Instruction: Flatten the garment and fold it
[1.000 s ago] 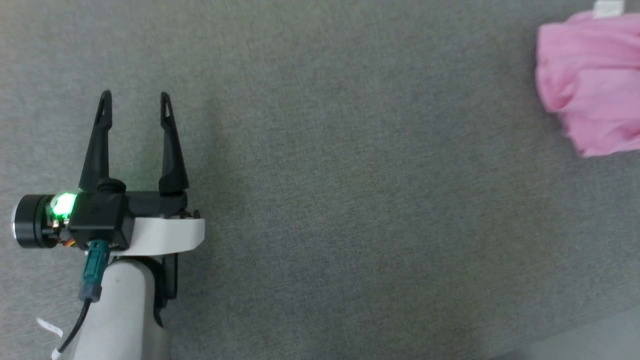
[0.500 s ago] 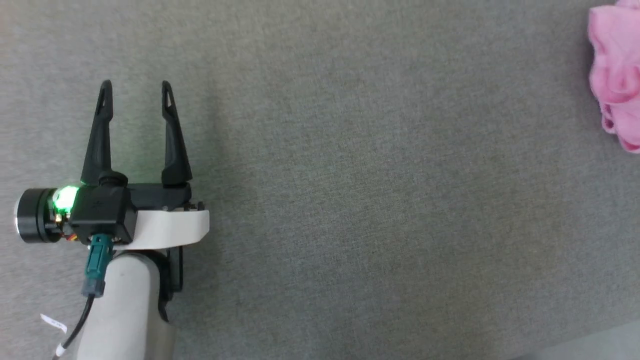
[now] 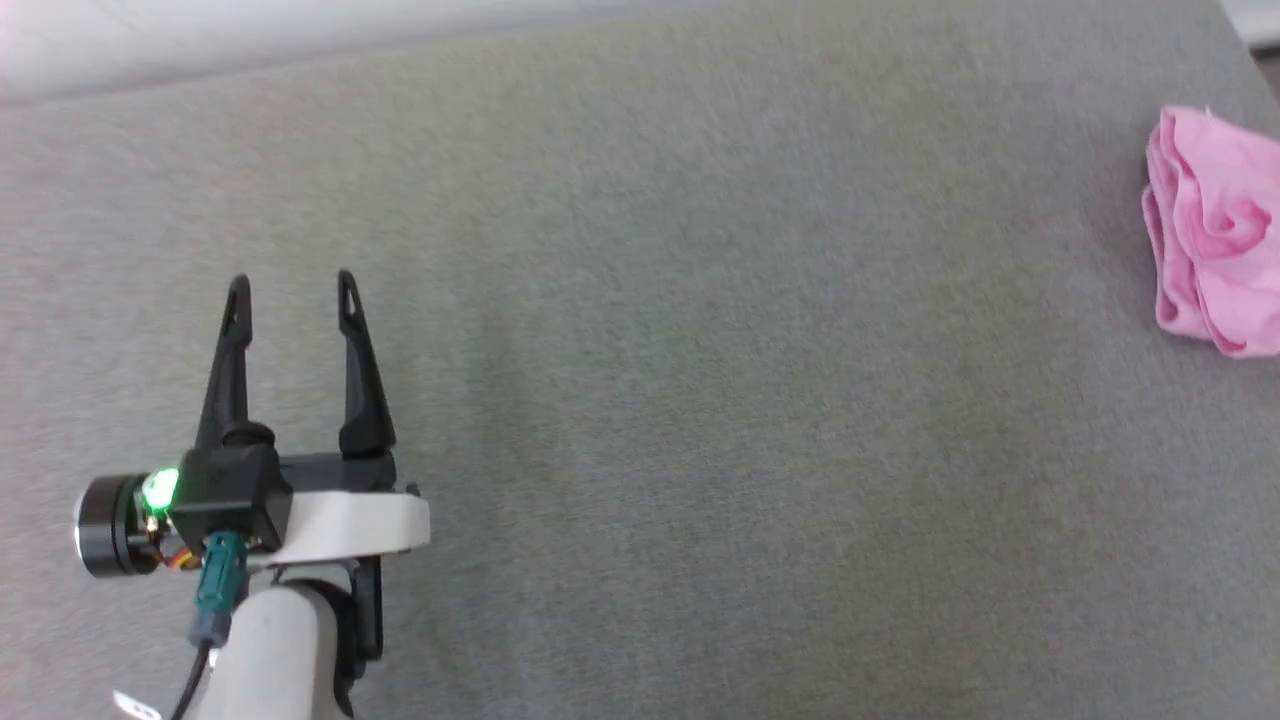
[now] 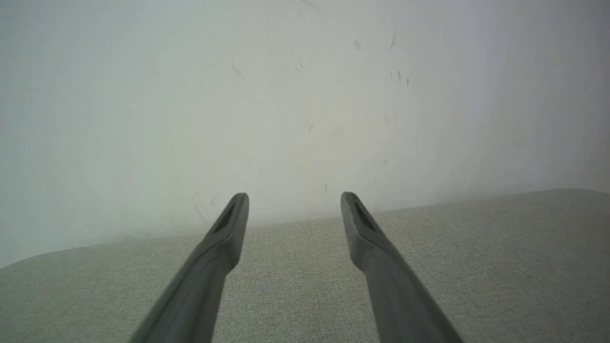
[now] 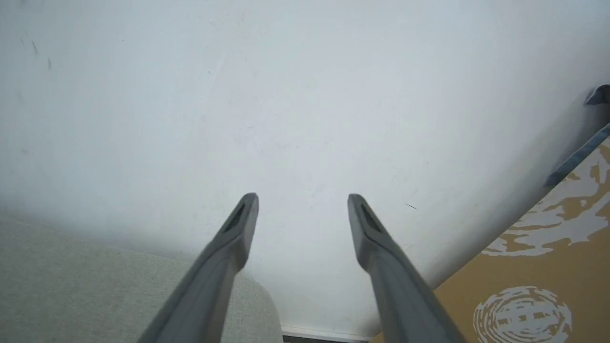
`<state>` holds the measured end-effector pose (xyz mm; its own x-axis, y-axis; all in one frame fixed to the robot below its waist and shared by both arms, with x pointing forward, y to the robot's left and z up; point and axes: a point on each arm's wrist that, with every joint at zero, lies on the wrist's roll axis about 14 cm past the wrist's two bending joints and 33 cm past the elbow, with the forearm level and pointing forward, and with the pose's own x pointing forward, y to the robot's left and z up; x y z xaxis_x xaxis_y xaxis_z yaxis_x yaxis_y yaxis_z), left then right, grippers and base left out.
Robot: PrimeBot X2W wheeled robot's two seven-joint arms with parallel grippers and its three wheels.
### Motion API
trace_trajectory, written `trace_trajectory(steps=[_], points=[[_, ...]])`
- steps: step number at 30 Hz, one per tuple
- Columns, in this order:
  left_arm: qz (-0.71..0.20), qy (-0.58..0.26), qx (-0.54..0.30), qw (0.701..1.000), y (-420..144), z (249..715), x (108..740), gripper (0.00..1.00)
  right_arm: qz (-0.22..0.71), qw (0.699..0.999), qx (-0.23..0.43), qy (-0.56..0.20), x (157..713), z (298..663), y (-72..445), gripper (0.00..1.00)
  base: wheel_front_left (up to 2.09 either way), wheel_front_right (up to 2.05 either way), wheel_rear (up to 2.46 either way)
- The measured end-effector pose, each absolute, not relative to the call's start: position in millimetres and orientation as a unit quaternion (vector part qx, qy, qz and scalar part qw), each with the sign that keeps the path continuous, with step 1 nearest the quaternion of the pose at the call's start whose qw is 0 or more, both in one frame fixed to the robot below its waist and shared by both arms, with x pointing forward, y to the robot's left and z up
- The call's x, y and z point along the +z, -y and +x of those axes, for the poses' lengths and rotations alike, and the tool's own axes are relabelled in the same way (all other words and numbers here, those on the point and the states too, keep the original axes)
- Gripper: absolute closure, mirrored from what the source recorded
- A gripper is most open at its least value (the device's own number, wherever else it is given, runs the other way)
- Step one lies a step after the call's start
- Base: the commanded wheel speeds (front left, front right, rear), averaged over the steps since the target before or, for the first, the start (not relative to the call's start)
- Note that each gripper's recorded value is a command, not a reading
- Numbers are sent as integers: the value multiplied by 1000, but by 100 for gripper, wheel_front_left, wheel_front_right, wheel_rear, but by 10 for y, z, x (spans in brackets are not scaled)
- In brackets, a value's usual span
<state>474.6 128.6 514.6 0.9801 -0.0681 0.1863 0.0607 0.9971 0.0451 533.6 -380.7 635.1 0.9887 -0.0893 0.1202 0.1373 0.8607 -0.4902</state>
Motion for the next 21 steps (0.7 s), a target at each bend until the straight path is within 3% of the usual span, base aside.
trace_trajectory(steps=[9, 14, 21], points=[[32, 109, 12, 993, -1607, 4454, 5375, 0, -137, 972, 20, 189, 6542, 5097, 2671, 0, 0, 0, 0], [35, 113, 32, 992, -1739, 4312, 5452, 0, -62, 978, 38, 194, 6291, 4819, 2271, 0, 0, 0, 0], [37, 110, 48, 992, -1841, 4108, 5478, 0, 10, 989, 46, 140, 5772, 4415, 1949, 0, 0, 0, 0]])
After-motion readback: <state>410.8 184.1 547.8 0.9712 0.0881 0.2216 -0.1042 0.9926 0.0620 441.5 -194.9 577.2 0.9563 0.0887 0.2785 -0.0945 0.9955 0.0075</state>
